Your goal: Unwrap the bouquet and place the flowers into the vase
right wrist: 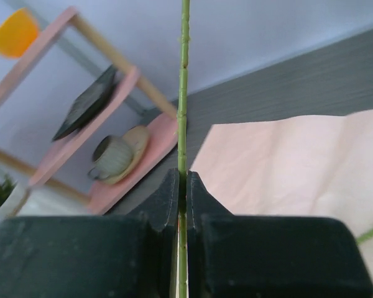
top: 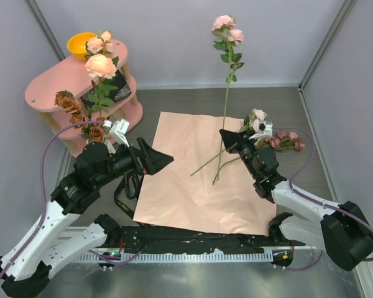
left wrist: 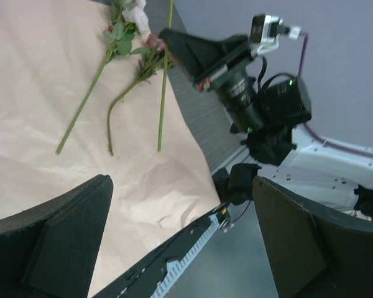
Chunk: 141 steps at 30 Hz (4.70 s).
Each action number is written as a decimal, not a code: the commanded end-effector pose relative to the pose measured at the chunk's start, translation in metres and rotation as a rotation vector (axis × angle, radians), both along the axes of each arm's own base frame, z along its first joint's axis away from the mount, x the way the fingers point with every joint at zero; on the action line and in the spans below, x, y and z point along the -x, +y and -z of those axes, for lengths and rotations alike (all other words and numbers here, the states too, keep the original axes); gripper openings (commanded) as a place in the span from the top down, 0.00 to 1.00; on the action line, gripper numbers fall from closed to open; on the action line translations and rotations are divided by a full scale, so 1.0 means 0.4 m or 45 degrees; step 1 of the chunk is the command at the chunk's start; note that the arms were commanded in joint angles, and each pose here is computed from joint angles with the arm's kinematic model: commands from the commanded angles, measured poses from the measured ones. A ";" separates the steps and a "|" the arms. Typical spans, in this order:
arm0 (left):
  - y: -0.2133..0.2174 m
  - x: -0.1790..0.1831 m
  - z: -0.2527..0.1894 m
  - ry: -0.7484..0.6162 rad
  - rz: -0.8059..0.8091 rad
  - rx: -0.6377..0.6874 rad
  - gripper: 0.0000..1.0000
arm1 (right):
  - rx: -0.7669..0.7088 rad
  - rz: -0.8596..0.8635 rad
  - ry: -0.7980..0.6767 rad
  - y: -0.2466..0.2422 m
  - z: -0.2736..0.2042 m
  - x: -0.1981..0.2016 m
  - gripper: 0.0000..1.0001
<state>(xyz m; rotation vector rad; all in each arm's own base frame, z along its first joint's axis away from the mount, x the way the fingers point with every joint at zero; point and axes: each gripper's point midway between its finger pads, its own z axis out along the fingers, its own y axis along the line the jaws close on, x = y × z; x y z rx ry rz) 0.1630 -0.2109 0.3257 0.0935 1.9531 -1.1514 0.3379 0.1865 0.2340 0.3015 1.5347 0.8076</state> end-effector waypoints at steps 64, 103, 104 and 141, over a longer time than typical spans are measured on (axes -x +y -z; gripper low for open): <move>0.720 0.035 -0.546 -0.681 -1.474 -0.754 1.00 | 0.205 -0.513 -0.321 0.187 -0.024 0.139 0.15; 0.606 -0.159 -0.461 -0.514 -1.728 -0.783 0.98 | 0.168 -0.519 -0.292 0.189 -0.011 0.139 0.15; 0.609 -0.155 -0.458 -0.511 -1.733 -0.777 0.88 | 0.166 -0.531 -0.292 0.194 -0.012 0.140 0.15; 0.094 0.036 -0.432 -0.431 -0.072 0.010 0.00 | 0.218 0.933 0.849 -0.275 0.374 -0.051 0.41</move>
